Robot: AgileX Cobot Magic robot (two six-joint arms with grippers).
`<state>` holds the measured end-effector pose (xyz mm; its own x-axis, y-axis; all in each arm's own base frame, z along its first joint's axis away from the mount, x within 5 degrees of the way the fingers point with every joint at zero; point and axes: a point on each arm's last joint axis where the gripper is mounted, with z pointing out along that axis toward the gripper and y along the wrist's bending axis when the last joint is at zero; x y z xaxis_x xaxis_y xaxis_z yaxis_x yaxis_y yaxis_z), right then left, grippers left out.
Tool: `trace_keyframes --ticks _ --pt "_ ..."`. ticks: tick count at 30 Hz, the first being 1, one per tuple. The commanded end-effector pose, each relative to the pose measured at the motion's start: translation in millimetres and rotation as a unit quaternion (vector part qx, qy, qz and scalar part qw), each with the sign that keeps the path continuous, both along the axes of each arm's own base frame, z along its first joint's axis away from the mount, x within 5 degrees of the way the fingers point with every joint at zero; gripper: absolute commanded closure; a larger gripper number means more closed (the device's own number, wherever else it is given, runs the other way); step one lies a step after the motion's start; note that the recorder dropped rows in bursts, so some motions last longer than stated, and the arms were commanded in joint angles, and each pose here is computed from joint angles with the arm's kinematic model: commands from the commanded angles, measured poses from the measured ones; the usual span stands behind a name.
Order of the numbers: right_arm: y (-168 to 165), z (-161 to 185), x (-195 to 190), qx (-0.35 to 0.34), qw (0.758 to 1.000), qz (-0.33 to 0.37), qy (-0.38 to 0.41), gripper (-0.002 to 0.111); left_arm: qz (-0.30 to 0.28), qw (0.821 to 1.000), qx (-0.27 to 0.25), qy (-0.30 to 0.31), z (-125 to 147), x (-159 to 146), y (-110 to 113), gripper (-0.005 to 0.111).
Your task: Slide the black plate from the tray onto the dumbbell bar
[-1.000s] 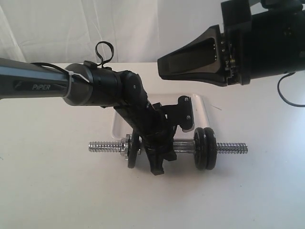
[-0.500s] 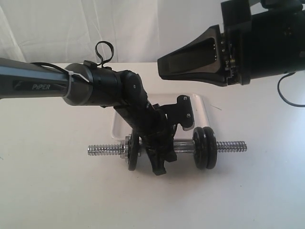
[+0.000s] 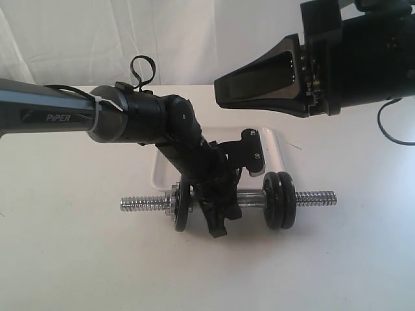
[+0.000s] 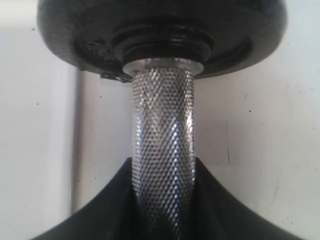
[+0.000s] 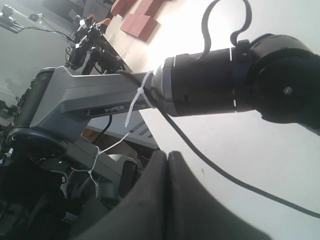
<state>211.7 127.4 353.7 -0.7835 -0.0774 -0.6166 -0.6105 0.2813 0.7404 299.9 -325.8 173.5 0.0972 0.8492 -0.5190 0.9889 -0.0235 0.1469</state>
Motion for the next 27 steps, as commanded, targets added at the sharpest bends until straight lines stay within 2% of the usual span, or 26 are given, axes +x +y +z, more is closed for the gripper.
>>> trace_keyframes --ticks 1,11,27 --pt "0.2 4.7 -2.4 0.005 1.000 0.003 -0.007 0.108 0.019 0.998 -0.050 -0.013 29.9 0.6 -5.7 0.107" --pt "0.2 4.7 -2.4 0.005 1.000 0.003 -0.007 0.108 0.006 0.999 -0.034 -0.011 28.2 -0.9 -3.7 0.073" --pt "0.2 4.7 -2.4 0.005 1.000 0.003 -0.007 0.108 0.003 1.000 -0.030 -0.006 26.1 -1.7 -3.6 0.070"
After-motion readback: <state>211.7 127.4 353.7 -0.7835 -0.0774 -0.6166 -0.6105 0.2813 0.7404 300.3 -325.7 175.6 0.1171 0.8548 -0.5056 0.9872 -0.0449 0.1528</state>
